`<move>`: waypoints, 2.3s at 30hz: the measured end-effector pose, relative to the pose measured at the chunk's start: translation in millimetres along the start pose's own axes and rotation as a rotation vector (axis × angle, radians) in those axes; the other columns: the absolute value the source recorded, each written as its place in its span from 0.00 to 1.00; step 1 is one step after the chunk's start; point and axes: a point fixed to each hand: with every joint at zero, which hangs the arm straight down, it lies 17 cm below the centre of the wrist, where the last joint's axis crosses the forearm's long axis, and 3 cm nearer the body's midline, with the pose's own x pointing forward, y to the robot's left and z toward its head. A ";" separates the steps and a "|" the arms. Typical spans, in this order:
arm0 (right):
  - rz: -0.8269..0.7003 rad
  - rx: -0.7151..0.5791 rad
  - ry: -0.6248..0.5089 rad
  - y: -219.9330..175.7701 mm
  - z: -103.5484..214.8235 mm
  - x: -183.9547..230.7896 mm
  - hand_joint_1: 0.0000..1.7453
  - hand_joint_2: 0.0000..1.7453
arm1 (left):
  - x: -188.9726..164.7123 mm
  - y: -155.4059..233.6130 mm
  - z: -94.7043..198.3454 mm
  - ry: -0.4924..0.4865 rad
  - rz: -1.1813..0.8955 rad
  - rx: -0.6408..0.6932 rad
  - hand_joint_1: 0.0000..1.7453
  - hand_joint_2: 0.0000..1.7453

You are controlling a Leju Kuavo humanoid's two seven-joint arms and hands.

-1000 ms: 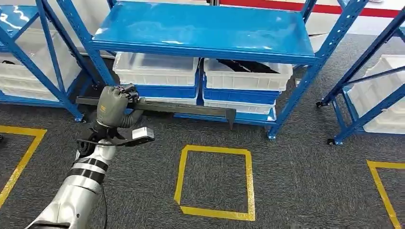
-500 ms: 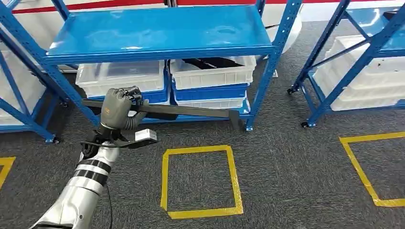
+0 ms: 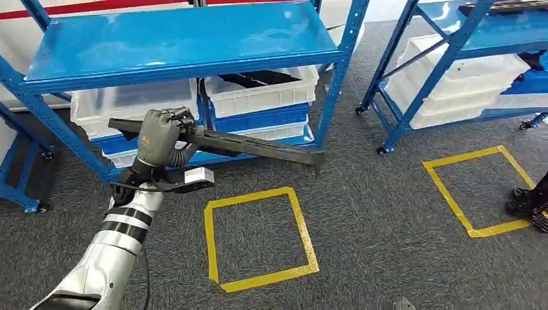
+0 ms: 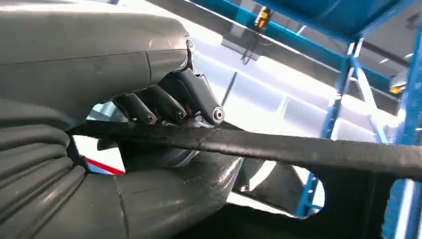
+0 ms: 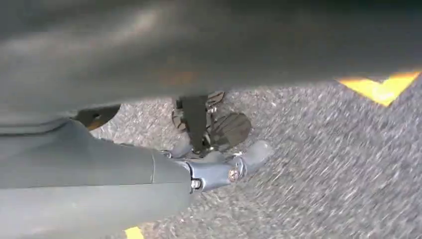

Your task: Take the parts from the cabinet and place them on the table.

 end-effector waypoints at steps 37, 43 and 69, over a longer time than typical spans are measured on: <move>-0.003 0.008 -0.014 3.2 -0.9 7.8 0.00 0.00 | 1.9 10.7 -13.9 -0.013 -0.005 0.037 1.00 1.00; -0.004 0.012 -0.010 6.3 -0.5 5.3 0.00 0.00 | 0.3 7.3 -6.6 -0.009 -0.007 0.021 1.00 1.00; -0.010 0.020 -0.011 10.1 -0.2 4.8 0.00 0.00 | 2.1 12.4 -19.6 -0.027 -0.016 0.039 1.00 1.00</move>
